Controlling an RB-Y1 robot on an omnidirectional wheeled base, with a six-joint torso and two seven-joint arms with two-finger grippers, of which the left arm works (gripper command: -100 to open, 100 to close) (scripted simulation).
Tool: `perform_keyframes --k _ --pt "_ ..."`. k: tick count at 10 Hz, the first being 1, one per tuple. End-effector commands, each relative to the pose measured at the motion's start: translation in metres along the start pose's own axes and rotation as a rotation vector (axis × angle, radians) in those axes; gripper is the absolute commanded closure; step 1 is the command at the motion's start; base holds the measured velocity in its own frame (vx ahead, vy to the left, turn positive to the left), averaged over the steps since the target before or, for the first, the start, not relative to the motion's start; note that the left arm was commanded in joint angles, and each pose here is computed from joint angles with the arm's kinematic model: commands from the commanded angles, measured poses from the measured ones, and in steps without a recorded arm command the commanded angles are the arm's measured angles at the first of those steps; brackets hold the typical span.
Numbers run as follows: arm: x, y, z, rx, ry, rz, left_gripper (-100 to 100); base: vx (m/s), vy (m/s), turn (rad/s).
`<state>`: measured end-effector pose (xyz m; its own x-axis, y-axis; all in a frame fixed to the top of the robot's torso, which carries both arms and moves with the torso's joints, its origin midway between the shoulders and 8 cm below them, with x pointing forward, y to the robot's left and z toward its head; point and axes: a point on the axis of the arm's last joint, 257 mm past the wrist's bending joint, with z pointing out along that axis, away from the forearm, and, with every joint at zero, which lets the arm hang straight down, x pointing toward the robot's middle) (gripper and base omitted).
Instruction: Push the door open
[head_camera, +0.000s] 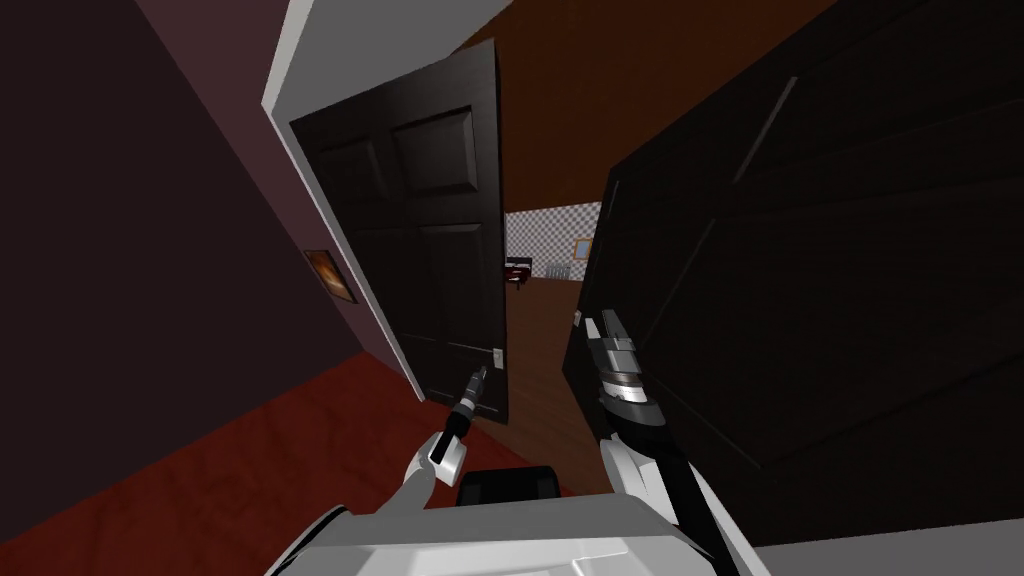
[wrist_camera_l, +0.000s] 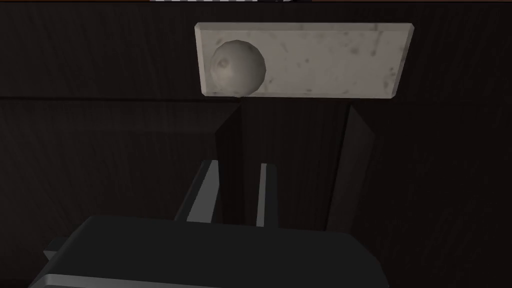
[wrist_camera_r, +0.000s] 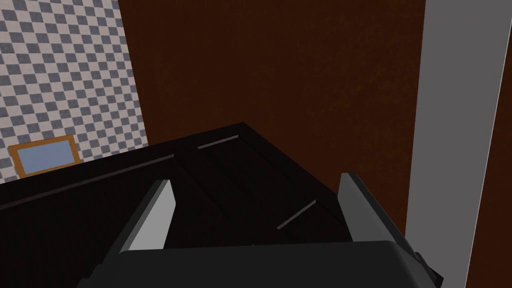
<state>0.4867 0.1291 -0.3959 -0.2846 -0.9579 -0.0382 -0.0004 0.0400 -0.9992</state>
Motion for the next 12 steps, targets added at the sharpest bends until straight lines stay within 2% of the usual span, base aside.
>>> perform_keyframes --k 1,4,6,7,12 --pt "0.003 -0.001 0.001 0.002 0.001 -0.007 -100 -0.204 0.037 0.035" --pt "0.015 -0.005 0.0044 0.011 0.008 -0.034 -100 -0.219 -0.013 0.029" --pt "0.014 -0.004 0.0037 0.012 0.007 -0.032 -100 -0.087 -0.005 0.006" --pt "0.006 -0.003 0.0018 0.011 0.0 -0.021 -100 0.096 -0.045 -0.035" --pt "-0.002 -0.003 -0.0011 0.015 -0.012 -0.01 -100 0.201 -0.05 -0.021"
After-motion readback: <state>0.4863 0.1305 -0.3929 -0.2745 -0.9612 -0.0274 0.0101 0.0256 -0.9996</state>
